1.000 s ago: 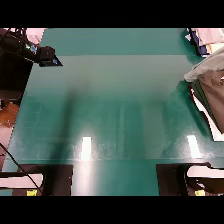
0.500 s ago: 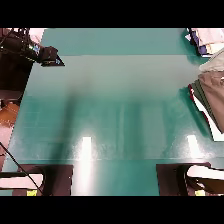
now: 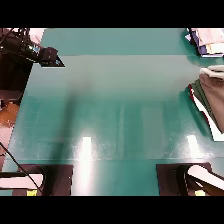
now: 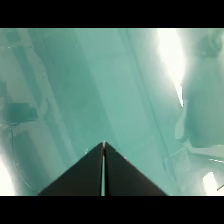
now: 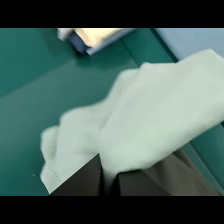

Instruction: Fold the shirts.

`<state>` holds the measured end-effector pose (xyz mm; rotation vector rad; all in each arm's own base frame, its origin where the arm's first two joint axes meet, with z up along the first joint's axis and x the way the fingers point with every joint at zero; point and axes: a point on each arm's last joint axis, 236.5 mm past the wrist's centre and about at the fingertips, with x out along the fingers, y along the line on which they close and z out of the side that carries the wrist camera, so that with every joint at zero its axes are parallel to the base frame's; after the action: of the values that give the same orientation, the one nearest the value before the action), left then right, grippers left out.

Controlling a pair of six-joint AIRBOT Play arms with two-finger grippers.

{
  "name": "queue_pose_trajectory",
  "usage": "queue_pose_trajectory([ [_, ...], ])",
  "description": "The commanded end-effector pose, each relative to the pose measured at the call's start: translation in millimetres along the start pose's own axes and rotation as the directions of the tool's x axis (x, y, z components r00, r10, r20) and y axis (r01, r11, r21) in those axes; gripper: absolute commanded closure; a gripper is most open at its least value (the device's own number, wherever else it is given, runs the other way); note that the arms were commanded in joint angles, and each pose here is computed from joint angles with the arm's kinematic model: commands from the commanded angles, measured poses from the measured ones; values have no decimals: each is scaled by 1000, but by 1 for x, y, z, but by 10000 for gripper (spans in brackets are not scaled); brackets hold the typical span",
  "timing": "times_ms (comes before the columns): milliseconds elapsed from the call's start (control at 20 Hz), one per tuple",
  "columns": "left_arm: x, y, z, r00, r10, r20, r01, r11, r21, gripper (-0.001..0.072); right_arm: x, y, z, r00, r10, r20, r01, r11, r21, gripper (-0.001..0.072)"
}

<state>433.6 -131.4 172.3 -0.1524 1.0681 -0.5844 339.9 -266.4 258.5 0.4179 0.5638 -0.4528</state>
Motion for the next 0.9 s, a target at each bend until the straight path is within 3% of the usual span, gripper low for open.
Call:
queue_pose_trajectory([
  [0, 0, -1, -4, 1000, -3, -16, 4, 1000, 13, 684, -15, -47, -48, 992, -100, -73, 107, 990, 96, 693],
  [450, 0, -2, -9, 999, -8, -40, 10, 999, 40, 684, -19, -104, -178, 946, -158, -283, 245, 920, 306, 665],
  [550, 0, -2, -9, 999, -8, -40, 10, 999, 50, 683, -23, -115, -188, 940, -175, -291, 272, 901, 338, 222],
  [600, 0, -2, -9, 999, -8, -40, 11, 998, 58, 683, -27, -122, -191, 939, -191, -286, 289, 889, 354, 124],
  [750, 0, -2, -9, 999, -8, -38, 10, 998, 65, 684, -47, -144, -194, 929, -232, -289, 339, 847, 410, 126],
  [850, 0, -2, -8, 999, -7, -32, 9, 998, 65, 684, -53, -140, -176, 949, -212, -234, 299, 843, 447, 134],
])
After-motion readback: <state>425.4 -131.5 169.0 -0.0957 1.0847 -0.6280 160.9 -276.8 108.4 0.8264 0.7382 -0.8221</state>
